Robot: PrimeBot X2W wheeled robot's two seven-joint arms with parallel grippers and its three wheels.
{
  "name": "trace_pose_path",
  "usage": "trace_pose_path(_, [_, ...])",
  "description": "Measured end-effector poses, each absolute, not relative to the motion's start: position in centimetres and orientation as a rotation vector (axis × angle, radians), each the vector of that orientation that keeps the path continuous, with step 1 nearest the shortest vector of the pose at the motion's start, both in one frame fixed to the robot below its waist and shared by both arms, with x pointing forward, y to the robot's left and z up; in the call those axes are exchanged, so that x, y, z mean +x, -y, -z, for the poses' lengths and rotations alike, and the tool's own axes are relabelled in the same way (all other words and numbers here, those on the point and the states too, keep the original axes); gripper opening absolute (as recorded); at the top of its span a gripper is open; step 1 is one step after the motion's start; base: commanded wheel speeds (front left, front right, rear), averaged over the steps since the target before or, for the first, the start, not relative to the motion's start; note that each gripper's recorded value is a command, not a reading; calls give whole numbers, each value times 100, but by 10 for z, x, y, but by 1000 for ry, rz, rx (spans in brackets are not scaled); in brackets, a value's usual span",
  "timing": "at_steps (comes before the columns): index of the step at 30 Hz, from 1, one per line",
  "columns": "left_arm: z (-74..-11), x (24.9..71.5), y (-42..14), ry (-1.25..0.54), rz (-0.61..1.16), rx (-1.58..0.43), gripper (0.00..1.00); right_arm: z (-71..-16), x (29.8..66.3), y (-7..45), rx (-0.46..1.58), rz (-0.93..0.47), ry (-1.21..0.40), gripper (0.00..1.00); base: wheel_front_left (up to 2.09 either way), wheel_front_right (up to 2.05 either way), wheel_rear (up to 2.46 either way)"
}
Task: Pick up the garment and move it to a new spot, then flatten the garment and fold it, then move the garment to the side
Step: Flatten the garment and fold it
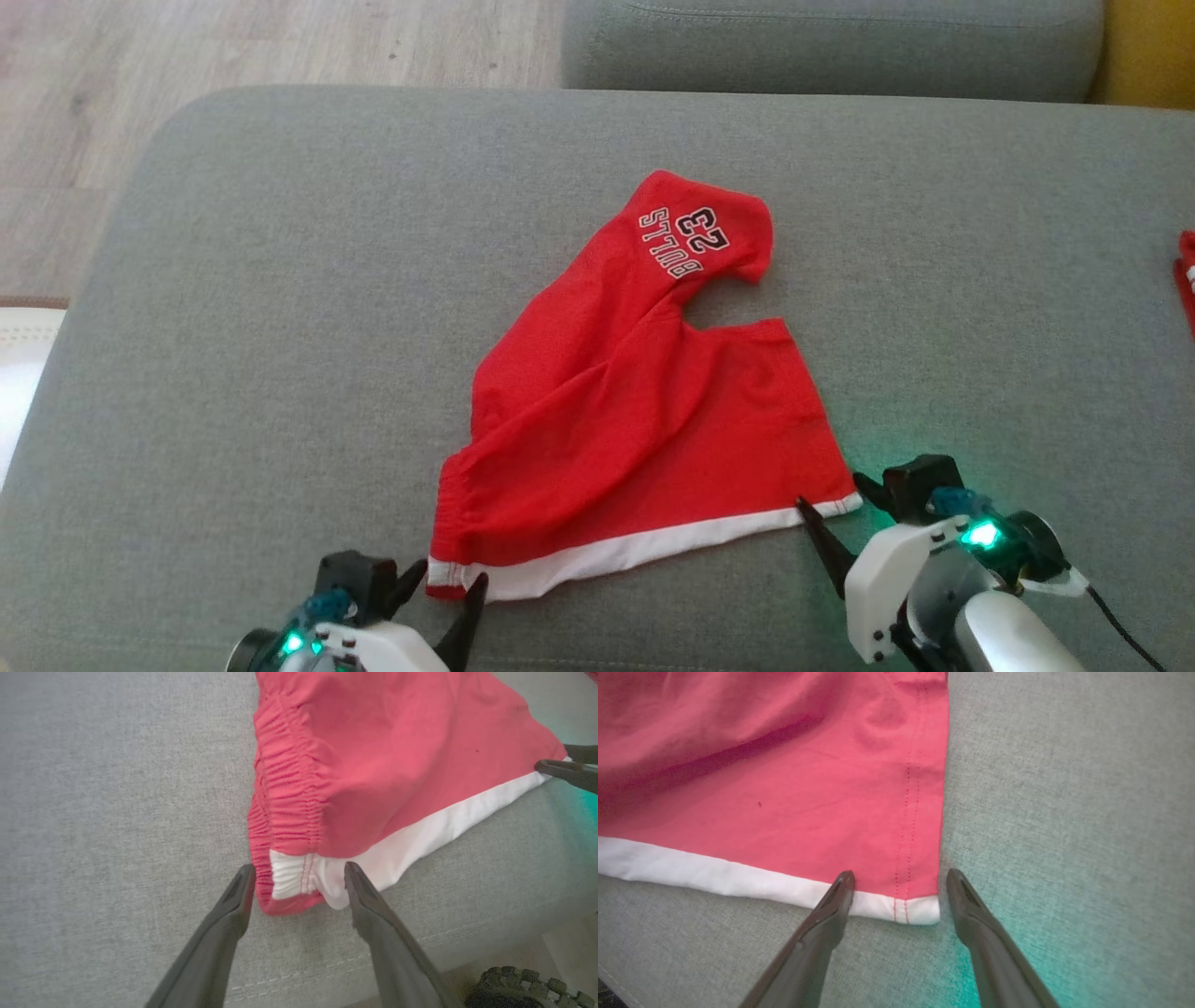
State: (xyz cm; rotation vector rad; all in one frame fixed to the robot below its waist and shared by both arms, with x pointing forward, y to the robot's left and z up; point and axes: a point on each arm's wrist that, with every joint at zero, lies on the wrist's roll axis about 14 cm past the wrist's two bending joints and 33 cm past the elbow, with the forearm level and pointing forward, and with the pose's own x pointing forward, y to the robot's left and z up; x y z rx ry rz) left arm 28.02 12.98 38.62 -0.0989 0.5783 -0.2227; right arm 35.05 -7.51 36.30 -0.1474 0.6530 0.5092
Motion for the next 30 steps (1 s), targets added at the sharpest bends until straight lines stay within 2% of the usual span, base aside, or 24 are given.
trace_pose_path(10, [-377, 278, -129, -606, 231, -99, 98, -362, 351, 75, -140, -513, -659, 100, 0, 0, 0])
trace_pose_path(12, [-379, 280, -128, -597, 235, -96, 89, -362, 350, 74, -134, -515, -662, 100, 0, 0, 0])
trace_pose_path(13, [-380, 282, -128, -592, 239, -94, 80, -361, 349, 74, -133, -516, -664, 100, 0, 0, 0])
trace_pose_path(14, [-382, 285, -127, -582, 243, -93, 69, -361, 349, 74, -131, -517, -667, 93, 0, 0, 0])
trace_pose_path(15, [-383, 286, -125, -577, 250, -90, 55, -361, 349, 72, -122, -518, -669, 72, 0, 0, 0])
trace_pose_path(16, [-383, 286, -122, -576, 262, -89, 27, -361, 349, 72, -99, -514, -670, 34, 0, 0, 0])
trace_pose_path(17, [-384, 287, -121, -574, 267, -95, 0, -362, 349, 70, -69, -511, -674, 0, 0, 0, 0])
trace_pose_path(22, [-389, 286, -114, -577, 298, -126, 0, -378, 351, 60, 110, -492, -645, 0, 0, 0, 0])
trace_pose_path(26, [-435, 301, -101, -461, 342, -235, 0, -433, 375, 63, 291, -460, -477, 0, 0, 0, 0])
trace_pose_path(30, [-507, 310, -85, -300, 445, -312, 0, -509, 394, 92, 377, -428, -265, 0, 0, 0, 0])
